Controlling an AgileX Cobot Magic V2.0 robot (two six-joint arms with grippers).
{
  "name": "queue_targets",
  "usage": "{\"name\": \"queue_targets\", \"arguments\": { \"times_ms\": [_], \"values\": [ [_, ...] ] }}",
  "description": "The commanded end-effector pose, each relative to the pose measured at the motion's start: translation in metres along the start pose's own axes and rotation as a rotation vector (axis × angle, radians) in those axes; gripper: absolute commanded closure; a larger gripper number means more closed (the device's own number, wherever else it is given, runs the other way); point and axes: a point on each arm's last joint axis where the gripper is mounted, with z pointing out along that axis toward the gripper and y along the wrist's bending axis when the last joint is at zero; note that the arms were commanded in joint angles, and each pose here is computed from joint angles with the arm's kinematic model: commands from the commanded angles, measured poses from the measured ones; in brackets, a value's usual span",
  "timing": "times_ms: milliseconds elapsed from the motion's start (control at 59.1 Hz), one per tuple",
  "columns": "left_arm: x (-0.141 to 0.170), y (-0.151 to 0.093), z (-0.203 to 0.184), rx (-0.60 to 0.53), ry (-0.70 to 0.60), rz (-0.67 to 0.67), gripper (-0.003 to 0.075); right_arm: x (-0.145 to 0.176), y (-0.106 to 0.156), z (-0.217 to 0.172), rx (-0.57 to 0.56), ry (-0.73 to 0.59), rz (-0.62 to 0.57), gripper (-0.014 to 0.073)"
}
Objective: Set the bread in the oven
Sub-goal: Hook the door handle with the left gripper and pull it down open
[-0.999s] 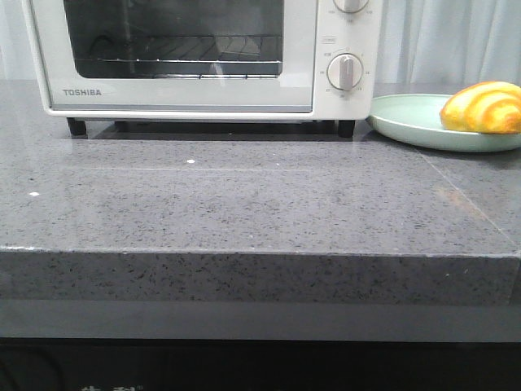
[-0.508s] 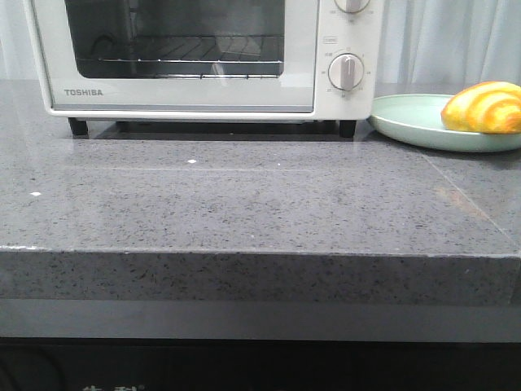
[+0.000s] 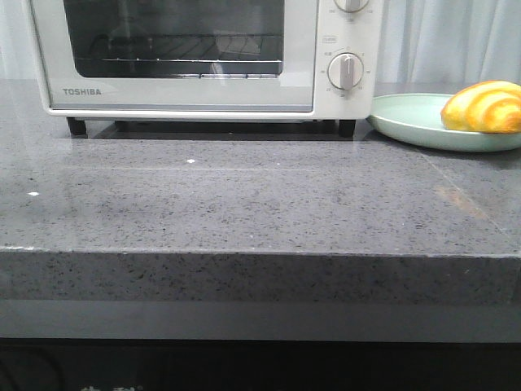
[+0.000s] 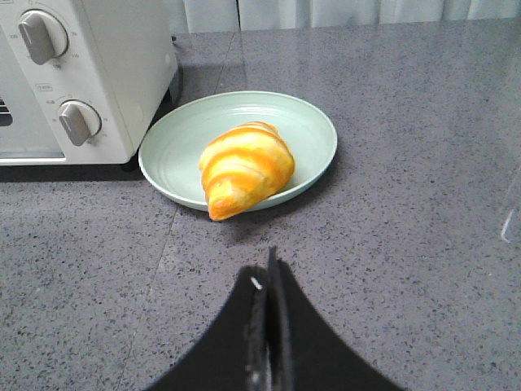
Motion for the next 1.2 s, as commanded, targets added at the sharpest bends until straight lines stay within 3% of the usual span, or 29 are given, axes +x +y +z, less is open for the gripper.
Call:
{"name": "queue_targets", "arguments": {
  "times_ms": [0,288,593,762,982,1185],
  "values": [
    [-0.033,-0.016,0.016,0.056,-0.162,0.016,0.0741,-0.018,0.001,-0.002,-0.003,-0.107,-0.006,0.0652],
    [-0.045,-0.03,0.089,0.086,-0.138,0.02,0.0741,-0.018,0.001,-0.002,-0.003,-0.106,-0.006,0.0652],
    [-0.028,-0.032,0.11,0.089,-0.04,0.026,0.0741,-0.018,0.001,-0.002,-0.003,-0.106,-0.006,0.0652],
    [-0.02,-0.033,0.108,0.099,0.056,0.031,0.0741,-0.018,0.001,-0.002,-0.003,-0.106,-0.006,0.0652],
    [-0.009,-0.048,0.078,0.17,0.276,0.049,0.0741,-0.018,0.001,-0.002,-0.003,-0.106,-0.006,0.0652],
    [0.005,-0.071,0.041,0.273,0.311,0.083,0.0741,-0.017,0.001,-0.002,-0.002,-0.1,-0.006,0.0652]
  ]
}}
